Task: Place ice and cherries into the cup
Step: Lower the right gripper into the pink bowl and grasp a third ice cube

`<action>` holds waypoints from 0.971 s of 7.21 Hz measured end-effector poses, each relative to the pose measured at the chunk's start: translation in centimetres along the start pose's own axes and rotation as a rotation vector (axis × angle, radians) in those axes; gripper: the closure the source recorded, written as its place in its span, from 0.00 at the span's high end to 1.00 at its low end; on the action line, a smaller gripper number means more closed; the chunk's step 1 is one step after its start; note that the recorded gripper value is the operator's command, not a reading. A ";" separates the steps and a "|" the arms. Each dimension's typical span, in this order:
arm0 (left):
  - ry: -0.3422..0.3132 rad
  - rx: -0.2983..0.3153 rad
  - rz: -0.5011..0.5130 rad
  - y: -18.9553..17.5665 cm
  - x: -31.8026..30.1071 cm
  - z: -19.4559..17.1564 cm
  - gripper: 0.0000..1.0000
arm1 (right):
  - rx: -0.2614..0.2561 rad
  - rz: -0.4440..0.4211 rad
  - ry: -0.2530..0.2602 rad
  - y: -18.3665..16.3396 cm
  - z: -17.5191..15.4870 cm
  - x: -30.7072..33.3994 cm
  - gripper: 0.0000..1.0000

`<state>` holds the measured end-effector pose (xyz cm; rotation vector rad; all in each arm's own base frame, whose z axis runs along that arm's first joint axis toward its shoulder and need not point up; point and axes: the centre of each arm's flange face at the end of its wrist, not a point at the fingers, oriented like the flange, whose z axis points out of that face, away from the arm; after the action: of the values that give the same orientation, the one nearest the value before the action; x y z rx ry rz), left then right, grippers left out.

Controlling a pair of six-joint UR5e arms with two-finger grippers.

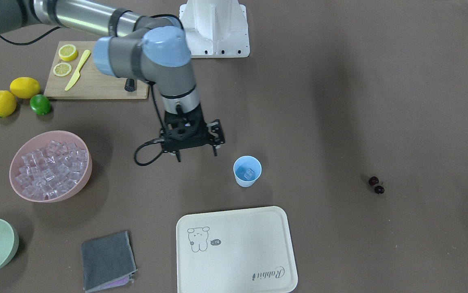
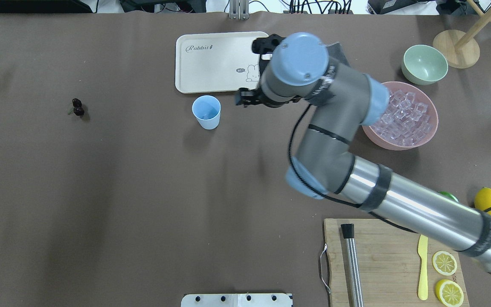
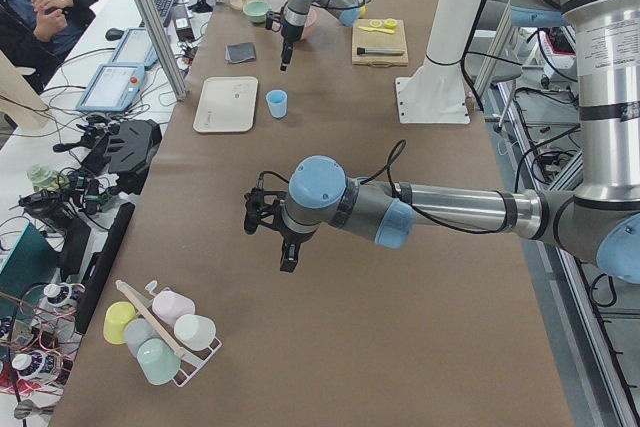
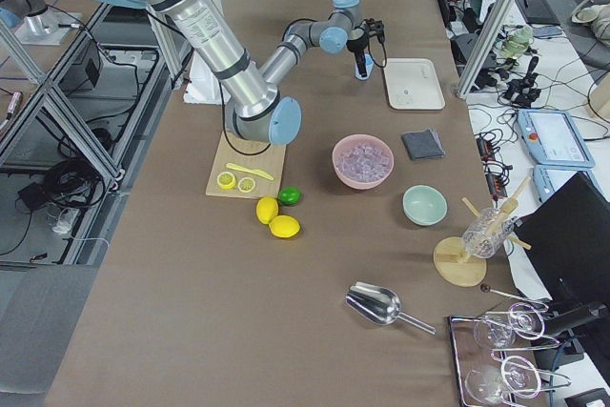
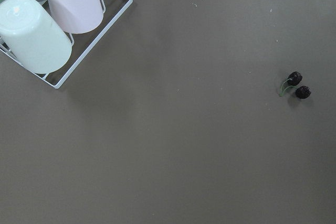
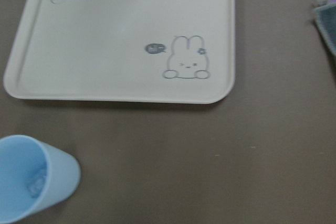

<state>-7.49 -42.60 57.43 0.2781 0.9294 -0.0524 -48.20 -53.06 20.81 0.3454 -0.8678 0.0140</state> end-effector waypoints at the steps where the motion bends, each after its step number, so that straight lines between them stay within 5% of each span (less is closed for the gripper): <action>1: 0.000 -0.001 0.000 0.0 0.0 0.1 0.98 | -0.023 -0.065 0.025 0.1 -0.8 7.0 0.98; 4: 0.001 -0.004 -0.001 0.3 -0.1 0.2 0.98 | -0.082 -0.301 0.153 1.6 -1.6 23.6 0.98; 7: -0.001 -0.006 -0.003 0.5 -0.2 0.2 0.98 | -0.115 -0.432 0.298 4.3 -0.6 31.2 0.93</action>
<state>-7.41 -42.14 57.83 0.2709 0.9293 -0.0524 -28.17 -52.81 45.07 0.4049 -0.4843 -0.3748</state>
